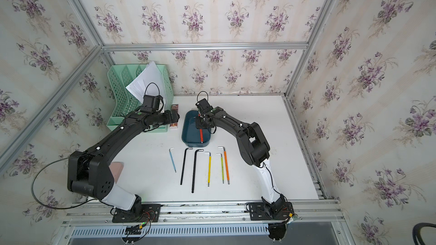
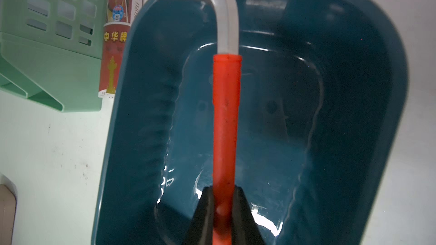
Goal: Put the hex key on the desktop into the storage box
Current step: Place the Allen key in the storage box, then pick up the Allen key from the center of the board.
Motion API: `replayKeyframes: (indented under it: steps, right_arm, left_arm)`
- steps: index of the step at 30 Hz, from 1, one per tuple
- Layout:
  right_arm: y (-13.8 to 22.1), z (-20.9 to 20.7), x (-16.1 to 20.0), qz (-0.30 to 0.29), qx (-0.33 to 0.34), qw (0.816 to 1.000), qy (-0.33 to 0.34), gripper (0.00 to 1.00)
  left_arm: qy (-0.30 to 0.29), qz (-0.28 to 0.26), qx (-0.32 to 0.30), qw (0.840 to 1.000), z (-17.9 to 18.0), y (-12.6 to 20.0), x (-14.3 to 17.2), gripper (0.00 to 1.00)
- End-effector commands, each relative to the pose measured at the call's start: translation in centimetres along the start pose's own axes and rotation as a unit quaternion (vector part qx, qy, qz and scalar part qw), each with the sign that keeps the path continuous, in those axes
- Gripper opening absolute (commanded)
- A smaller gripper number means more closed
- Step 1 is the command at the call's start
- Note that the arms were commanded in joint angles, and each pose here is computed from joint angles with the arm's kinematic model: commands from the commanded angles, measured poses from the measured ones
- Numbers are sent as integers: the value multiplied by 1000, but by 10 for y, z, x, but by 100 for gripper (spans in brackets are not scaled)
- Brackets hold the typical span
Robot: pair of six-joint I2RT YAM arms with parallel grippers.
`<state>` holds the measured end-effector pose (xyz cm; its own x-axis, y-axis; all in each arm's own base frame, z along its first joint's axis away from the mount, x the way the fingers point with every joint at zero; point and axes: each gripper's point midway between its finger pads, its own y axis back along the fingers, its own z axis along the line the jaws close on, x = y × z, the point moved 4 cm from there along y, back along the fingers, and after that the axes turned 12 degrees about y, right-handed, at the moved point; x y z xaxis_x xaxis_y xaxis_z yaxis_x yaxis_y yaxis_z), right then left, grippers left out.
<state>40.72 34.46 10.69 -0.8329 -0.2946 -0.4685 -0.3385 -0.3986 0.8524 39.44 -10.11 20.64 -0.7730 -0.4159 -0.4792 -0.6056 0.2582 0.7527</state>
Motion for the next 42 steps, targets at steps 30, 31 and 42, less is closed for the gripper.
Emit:
replayKeyframes:
  steps: [30, 31, 42]
  right_arm:
    - [84, 12, -41, -90, 10, 995, 39, 42]
    - [91, 12, -42, -99, 10, 994, 41, 41]
    - [146, -2, -2, -122, 32, 990, 69, 38]
  left_arm:
    - [-2, 77, 93, 993, -22, -10, 25, 99]
    - [-3, 78, 97, 992, -22, -9, 26, 99]
    - [-13, 98, 77, 992, -8, -14, 43, 99]
